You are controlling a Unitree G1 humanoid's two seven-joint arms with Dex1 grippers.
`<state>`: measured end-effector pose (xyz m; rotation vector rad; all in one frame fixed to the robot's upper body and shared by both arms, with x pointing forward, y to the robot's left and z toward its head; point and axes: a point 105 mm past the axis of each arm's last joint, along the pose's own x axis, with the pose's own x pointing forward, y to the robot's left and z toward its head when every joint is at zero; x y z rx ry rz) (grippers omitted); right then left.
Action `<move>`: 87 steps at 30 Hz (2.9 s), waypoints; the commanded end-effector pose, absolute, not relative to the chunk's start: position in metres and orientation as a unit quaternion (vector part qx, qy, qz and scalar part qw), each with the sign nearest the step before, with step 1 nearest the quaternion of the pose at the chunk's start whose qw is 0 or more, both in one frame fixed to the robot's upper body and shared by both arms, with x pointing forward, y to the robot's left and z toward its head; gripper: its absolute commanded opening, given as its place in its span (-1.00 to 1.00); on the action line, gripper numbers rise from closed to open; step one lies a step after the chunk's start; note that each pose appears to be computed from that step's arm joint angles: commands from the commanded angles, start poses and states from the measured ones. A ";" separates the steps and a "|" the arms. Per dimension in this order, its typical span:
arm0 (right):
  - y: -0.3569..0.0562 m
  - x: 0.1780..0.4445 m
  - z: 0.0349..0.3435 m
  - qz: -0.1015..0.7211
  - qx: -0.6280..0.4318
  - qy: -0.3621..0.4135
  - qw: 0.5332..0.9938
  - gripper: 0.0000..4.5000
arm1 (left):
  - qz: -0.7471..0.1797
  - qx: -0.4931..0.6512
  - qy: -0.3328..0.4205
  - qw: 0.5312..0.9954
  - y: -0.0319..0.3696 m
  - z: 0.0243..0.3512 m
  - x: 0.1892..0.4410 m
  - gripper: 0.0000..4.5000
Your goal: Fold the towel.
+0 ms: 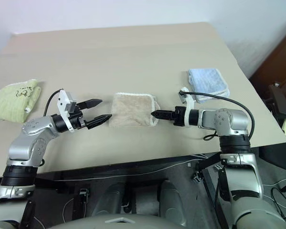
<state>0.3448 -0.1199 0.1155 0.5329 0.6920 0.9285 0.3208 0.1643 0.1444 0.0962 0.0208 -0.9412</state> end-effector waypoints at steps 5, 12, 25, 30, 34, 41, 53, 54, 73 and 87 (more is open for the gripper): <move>-0.076 0.339 0.117 0.496 0.268 0.334 0.755 1.00 | -0.448 0.066 -0.013 0.891 0.165 0.149 0.317 0.98; -0.072 0.352 0.120 0.491 0.259 0.313 0.771 0.73 | -0.448 0.061 -0.017 0.892 0.155 0.150 0.316 1.00; -0.090 0.335 0.159 0.524 0.264 0.264 0.766 -0.99 | -0.440 0.045 -0.019 0.897 0.139 0.161 0.318 1.00; -0.109 0.334 0.210 0.512 0.251 0.160 0.806 -0.99 | -0.445 0.043 -0.017 0.894 0.136 0.163 0.320 1.00; -0.137 0.349 0.244 0.429 0.263 0.047 0.863 -0.99 | -0.454 0.044 -0.014 0.890 0.131 0.161 0.322 1.00; -0.202 0.372 0.280 0.211 0.337 -0.134 0.908 -0.99 | -0.467 0.047 -0.011 0.883 0.126 0.158 0.329 1.00; -0.240 0.409 0.259 -0.016 0.314 -0.202 0.928 -0.99 | -0.482 0.039 -0.017 0.875 0.109 0.161 0.335 1.00; -0.240 0.411 0.253 -0.028 0.308 -0.201 0.930 -0.99 | -0.480 0.039 -0.017 0.876 0.109 0.160 0.335 1.00; -0.250 0.409 0.157 -0.158 0.360 -0.096 0.915 -0.99 | -0.444 0.034 -0.007 0.895 0.126 0.136 0.334 1.00; -0.225 0.398 0.164 -0.126 0.378 -0.078 0.914 -0.99 | -0.456 0.033 -0.006 0.889 0.127 0.126 0.337 1.00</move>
